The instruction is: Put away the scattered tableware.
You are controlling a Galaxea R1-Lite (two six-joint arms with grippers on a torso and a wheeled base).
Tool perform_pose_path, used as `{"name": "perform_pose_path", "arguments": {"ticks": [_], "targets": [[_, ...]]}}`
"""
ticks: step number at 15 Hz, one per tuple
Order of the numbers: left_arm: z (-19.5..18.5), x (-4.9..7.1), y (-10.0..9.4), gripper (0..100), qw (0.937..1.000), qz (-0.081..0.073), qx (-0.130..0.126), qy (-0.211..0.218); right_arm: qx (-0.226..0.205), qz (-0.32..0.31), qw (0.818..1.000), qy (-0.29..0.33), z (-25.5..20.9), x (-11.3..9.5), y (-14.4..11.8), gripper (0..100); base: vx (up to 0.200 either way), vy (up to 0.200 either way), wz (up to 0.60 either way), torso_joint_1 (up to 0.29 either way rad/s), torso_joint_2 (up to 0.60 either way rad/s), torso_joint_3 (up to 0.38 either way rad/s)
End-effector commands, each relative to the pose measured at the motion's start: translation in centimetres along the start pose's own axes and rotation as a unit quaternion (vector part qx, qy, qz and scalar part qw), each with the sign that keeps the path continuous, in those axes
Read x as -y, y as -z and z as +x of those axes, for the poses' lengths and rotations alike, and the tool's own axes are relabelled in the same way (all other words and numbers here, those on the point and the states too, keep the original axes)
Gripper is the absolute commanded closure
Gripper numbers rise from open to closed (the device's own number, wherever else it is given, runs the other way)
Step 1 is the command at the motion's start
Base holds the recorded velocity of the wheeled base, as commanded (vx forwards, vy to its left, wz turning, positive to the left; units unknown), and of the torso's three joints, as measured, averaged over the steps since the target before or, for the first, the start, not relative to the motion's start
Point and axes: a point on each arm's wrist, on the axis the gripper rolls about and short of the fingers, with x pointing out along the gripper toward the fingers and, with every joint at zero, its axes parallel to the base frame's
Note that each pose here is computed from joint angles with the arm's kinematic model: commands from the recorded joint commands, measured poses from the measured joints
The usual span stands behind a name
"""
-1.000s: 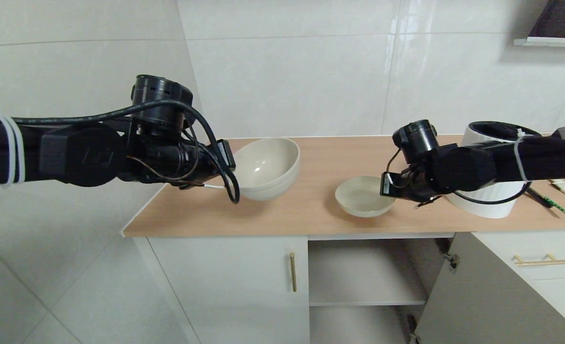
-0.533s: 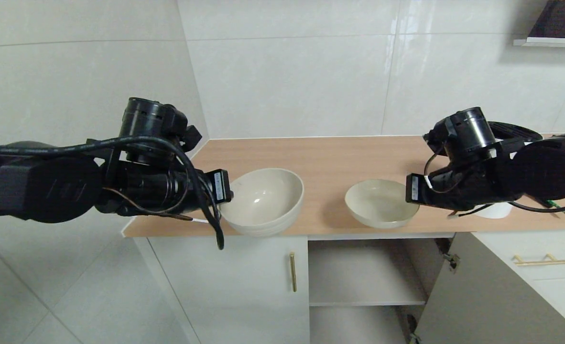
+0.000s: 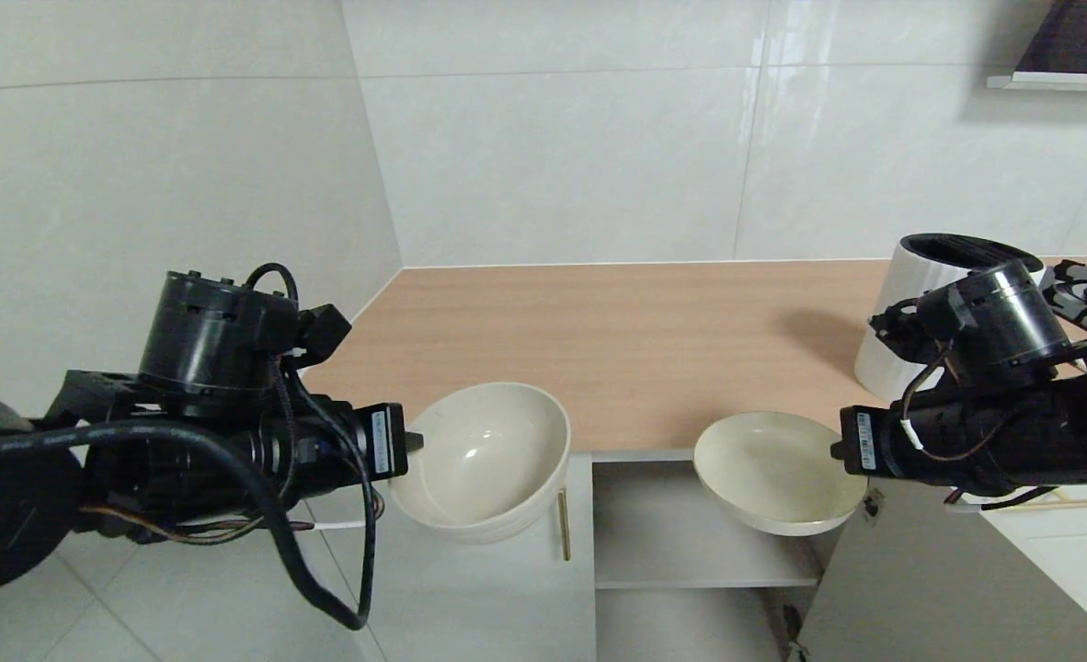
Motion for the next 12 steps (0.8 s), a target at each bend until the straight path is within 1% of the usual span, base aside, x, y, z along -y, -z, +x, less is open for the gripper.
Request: {"name": "perform_pose_path", "arguments": {"ticks": [1, 3, 6, 10, 12], "targets": [[-1.1, -0.1, 0.7, 100, 1.0000, 0.002, 0.001, 0.004, -0.004, -0.001, 1.000, 0.000, -0.7, 0.3, 0.8, 100, -0.200, 0.000, 0.00, 0.007, 0.00, 0.012], [-0.4, -0.1, 1.2, 100, 0.9999, 0.004, -0.013, 0.000, -0.024, -0.005, 1.000, 0.005, 0.0, 0.6, 1.7, 100, -0.200, 0.000, 0.00, -0.005, 0.00, 0.000], [0.2, -0.2, 1.3, 100, 0.9997, 0.004, -0.022, -0.004, -0.035, -0.006, 0.999, 0.010, 0.7, 0.5, 1.8, 100, -0.200, 0.000, 0.00, -0.007, 0.00, 0.006], [0.2, -0.2, 1.3, 100, 0.9998, 0.006, -0.020, -0.004, -0.039, -0.008, 0.999, 0.012, 0.9, 0.5, 2.0, 100, 0.000, 0.000, 0.00, 0.000, 0.00, 0.000], [0.4, -0.2, 1.4, 100, 0.9997, 0.006, -0.024, -0.005, -0.041, -0.009, 0.999, 0.012, 1.1, 0.5, 2.0, 100, 0.000, 0.000, 0.00, 0.000, 0.00, 0.000]]}}
